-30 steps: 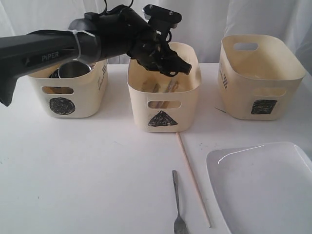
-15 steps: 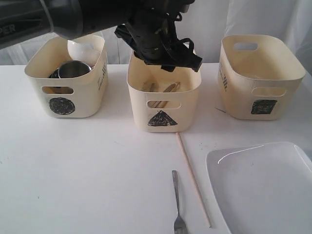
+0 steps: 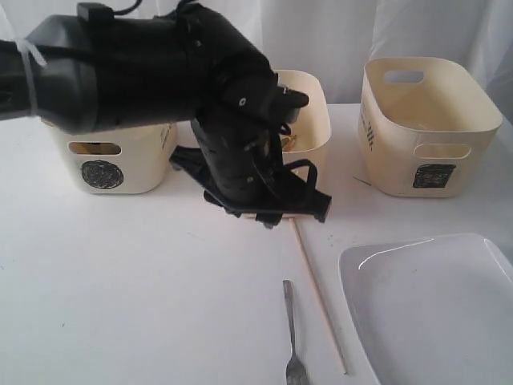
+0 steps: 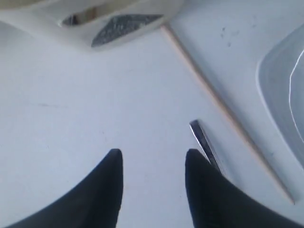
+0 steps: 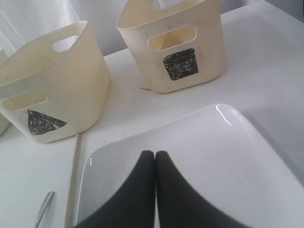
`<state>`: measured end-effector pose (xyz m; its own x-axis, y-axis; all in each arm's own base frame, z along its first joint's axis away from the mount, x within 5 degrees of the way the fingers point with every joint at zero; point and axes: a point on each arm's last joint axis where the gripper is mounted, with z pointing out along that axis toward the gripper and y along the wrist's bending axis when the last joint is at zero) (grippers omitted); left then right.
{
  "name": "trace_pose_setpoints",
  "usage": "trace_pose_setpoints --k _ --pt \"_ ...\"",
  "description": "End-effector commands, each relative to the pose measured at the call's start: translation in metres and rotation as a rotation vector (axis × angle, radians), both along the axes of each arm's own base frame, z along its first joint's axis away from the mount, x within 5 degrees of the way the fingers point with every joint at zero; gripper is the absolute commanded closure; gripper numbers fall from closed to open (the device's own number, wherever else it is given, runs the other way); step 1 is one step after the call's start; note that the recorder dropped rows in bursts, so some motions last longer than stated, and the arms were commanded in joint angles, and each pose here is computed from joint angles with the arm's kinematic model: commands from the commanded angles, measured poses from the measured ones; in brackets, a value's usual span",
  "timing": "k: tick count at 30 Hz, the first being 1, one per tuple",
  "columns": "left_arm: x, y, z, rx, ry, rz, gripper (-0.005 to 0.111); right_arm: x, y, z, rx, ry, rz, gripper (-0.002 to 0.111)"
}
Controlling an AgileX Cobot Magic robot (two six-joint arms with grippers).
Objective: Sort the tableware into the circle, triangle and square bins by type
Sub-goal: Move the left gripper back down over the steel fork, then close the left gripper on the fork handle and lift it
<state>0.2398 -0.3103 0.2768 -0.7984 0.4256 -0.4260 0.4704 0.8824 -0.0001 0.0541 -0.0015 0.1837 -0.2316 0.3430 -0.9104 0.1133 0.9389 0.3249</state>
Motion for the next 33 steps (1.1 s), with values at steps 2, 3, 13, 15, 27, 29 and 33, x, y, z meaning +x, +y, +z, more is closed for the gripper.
trace_pose_setpoints --k 2,3,13,15,27,29,33 --pt "-0.022 -0.004 -0.025 -0.079 0.139 0.031 0.06 0.0 0.0 -0.001 -0.005 -0.002 0.0 0.108" --pt "-0.025 -0.008 -0.029 -0.109 0.145 0.026 0.06 0.0 0.0 -0.001 0.004 -0.002 -0.001 0.108" --pt "-0.04 -0.021 -0.073 -0.134 0.285 0.06 0.046 0.0 0.0 -0.001 0.024 -0.003 -0.005 0.108" --pt "-0.041 -0.024 -0.08 -0.124 0.303 0.064 0.041 0.0 0.0 -0.001 0.024 -0.003 -0.005 0.108" --pt "-0.042 -0.03 -0.103 -0.104 0.358 0.107 0.041 0.0 0.0 -0.001 0.024 -0.003 -0.005 0.108" --pt "-0.042 -0.03 -0.106 -0.098 0.364 0.112 0.041 0.0 0.0 -0.001 0.024 -0.003 -0.005 0.108" --pt "-0.041 -0.031 -0.109 -0.1 0.374 0.136 0.041 0.0 0.0 -0.001 0.024 -0.003 -0.005 0.108"
